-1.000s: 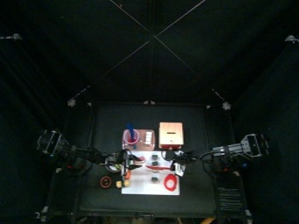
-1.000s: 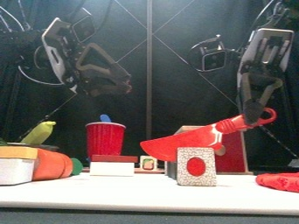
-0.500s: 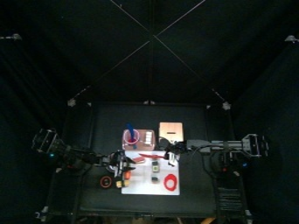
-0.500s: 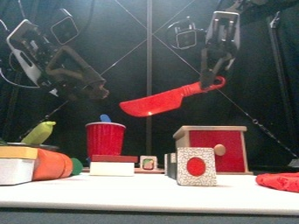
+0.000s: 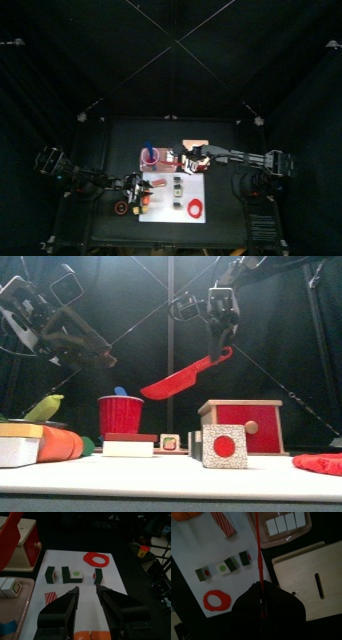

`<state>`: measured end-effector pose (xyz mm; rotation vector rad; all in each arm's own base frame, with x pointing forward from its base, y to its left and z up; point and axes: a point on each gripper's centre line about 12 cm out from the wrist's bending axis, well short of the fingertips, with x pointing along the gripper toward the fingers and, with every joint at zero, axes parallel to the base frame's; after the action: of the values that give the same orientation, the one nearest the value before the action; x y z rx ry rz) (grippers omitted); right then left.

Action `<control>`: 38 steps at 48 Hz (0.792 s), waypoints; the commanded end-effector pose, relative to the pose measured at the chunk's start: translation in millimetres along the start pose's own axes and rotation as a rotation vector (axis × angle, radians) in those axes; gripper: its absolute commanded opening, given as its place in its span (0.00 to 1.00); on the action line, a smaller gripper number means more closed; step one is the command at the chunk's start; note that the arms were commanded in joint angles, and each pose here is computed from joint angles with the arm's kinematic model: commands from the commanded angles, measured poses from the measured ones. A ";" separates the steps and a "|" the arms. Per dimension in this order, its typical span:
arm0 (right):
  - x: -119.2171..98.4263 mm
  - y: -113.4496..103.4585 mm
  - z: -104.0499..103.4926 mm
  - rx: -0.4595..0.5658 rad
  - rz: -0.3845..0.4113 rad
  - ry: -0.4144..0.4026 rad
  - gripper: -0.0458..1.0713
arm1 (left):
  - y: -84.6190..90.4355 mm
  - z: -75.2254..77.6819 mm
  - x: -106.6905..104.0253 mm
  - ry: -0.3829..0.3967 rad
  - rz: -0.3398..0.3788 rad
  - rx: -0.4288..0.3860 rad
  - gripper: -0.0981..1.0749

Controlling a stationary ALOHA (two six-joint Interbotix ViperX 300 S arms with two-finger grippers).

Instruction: Grab spoon handle

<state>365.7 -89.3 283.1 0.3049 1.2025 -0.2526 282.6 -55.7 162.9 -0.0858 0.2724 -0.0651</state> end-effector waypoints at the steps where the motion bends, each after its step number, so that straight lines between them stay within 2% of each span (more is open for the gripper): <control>1: -92.7 6.1 73.7 -0.018 0.001 -0.270 0.21 | -1.3 6.6 0.4 -0.026 -0.001 -0.007 0.72; 9: -102.5 3.0 101.4 -0.031 -0.048 -0.293 0.21 | -1.3 6.6 0.4 -0.026 -0.001 -0.006 0.72; 15: -111.1 3.0 110.5 -0.033 -0.063 -0.287 0.21 | -1.2 5.9 0.2 -0.023 -0.001 -0.006 0.72; 28: -126.8 2.3 103.5 -0.029 -0.088 -0.258 0.21 | -1.0 5.3 -0.1 -0.022 -0.001 -0.005 0.72; 38: -146.5 3.9 99.9 -0.030 -0.081 -0.296 0.21 | -1.2 6.3 0.0 -0.025 -0.001 -0.006 0.72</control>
<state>414.9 -121.0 362.9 0.2045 1.1788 -0.3376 282.1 -55.7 162.9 -0.0887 0.2730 -0.0634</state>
